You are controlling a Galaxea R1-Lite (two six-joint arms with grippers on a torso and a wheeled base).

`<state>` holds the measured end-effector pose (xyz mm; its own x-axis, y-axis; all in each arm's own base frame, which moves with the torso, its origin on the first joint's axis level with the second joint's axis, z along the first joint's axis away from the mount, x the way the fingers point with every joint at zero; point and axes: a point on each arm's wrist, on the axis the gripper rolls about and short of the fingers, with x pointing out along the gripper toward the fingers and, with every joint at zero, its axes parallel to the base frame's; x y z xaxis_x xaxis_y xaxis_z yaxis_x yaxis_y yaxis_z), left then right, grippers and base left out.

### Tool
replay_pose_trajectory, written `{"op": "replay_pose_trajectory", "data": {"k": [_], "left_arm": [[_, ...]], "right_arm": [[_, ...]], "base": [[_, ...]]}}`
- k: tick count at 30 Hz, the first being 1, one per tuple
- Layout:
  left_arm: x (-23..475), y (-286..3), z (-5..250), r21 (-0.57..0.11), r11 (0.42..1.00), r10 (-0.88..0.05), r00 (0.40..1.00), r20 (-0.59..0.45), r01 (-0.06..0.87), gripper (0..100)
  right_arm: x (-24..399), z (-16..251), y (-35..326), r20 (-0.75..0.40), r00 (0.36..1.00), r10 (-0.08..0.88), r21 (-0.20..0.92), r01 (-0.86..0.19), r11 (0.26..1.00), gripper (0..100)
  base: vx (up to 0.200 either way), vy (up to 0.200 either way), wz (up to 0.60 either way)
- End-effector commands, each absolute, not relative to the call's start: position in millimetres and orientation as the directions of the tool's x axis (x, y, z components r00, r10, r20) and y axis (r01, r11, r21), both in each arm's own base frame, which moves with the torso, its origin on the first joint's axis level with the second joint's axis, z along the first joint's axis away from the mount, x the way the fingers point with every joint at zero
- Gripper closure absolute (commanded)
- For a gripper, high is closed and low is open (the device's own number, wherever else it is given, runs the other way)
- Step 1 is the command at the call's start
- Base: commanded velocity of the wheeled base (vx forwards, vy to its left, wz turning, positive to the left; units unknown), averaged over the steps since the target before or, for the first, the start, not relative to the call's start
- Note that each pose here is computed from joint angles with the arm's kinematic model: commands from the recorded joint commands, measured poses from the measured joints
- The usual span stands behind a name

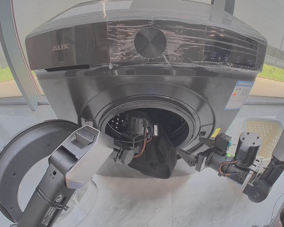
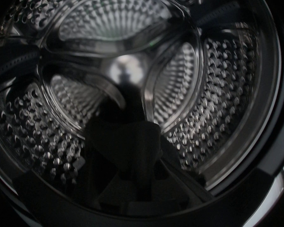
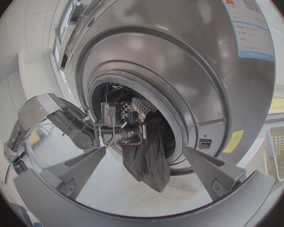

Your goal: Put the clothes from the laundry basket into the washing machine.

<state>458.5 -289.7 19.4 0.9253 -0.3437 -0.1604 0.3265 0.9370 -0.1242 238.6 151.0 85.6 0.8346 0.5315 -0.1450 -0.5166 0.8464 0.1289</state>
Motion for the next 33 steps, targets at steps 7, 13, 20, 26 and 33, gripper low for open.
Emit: {"op": "replay_pose_trajectory", "data": {"k": [7, 13, 20, 26, 33], "left_arm": [[486, -276, 40, -0.155, 0.954, -0.264, 0.964, -0.03, 0.256, 100], [483, -280, 33, -0.165, 0.951, -0.272, 0.961, -0.044, 0.262, 0], [446, -292, 39, -0.16, 0.937, -0.334, 0.93, -0.154, 0.31, 0], [401, -284, 30, -0.147, 0.897, -0.442, 0.819, -0.366, 0.417, 0], [396, -282, 6, -0.147, 0.887, -0.458, 0.787, -0.413, 0.438, 0]], "right_arm": [[238, 83, 154, -0.153, 0.828, 0.54, 0.13, -0.525, 0.841, 0], [238, 83, 154, -0.153, 0.828, 0.539, 0.13, -0.524, 0.842, 0], [238, 83, 153, -0.154, 0.829, 0.538, 0.13, -0.522, 0.843, 0], [237, 83, 154, -0.156, 0.827, 0.54, 0.13, -0.525, 0.841, 0], [237, 83, 154, -0.156, 0.827, 0.54, 0.13, -0.525, 0.841, 0]], "base": [[0.0, 0.0, 0.0], [0.0, 0.0, 0.0], [0.0, 0.0, 0.0], [0.0, 0.0, 0.0], [0.0, 0.0, 0.0]]}}
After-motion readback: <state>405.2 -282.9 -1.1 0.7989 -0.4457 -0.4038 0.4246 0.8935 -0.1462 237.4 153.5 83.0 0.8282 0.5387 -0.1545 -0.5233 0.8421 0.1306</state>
